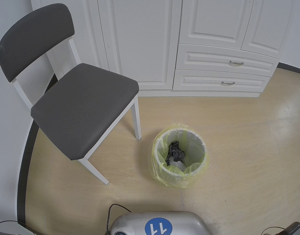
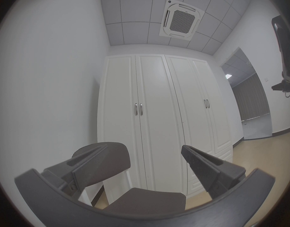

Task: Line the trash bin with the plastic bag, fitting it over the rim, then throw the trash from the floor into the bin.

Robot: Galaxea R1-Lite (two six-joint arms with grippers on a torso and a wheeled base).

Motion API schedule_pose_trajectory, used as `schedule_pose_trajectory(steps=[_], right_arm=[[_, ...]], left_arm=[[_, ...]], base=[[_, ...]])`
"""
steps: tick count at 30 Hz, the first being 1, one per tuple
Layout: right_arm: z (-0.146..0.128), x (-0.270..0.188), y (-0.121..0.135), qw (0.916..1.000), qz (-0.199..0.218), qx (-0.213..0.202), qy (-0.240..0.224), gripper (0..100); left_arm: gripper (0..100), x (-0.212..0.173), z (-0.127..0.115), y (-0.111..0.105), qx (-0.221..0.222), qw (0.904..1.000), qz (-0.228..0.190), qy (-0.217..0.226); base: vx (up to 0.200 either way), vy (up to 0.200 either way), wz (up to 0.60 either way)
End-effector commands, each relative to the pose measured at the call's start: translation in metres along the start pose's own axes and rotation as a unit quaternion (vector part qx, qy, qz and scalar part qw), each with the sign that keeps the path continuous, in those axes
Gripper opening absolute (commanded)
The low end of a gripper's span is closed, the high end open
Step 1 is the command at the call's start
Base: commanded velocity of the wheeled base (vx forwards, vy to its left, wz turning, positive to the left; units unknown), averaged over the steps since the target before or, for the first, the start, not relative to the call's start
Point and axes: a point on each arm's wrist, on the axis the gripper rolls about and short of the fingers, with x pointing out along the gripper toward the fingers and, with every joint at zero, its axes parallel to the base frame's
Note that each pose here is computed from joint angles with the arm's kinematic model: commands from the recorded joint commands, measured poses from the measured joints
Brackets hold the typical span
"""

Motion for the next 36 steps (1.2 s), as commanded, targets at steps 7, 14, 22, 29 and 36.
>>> schedule_pose_trajectory(steps=[7, 14, 22, 29, 36], right_arm=[[0.025, -0.075, 0.008, 0.9984, -0.016, -0.019, -0.051, 100], [0.023, -0.111, 0.009, 0.9987, -0.011, -0.018, -0.047, 100], [0.021, -0.12, 0.008, 0.9986, -0.021, 0.001, -0.049, 100], [0.021, -0.119, 0.008, 0.9984, -0.024, 0.013, -0.049, 100], [0.012, -0.118, 0.008, 0.999, -0.025, 0.016, -0.034, 100]], left_arm=[[100, -0.029, 0.02, 0.015, 0.009, 0.9997, 0.019, -0.011], [100, -0.047, 0.023, 0.021, 0.021, 0.9993, 0.03, -0.003], [100, -0.051, 0.03, 0.023, 0.026, 0.9989, 0.038, -0.009], [100, -0.051, 0.037, 0.026, 0.032, 0.998, 0.051, -0.019], [100, -0.055, 0.04, 0.028, 0.039, 0.9972, 0.06, -0.021]], base=[[0.0, 0.0, 0.0], [0.0, 0.0, 0.0], [0.0, 0.0, 0.0], [0.0, 0.0, 0.0], [0.0, 0.0, 0.0]])
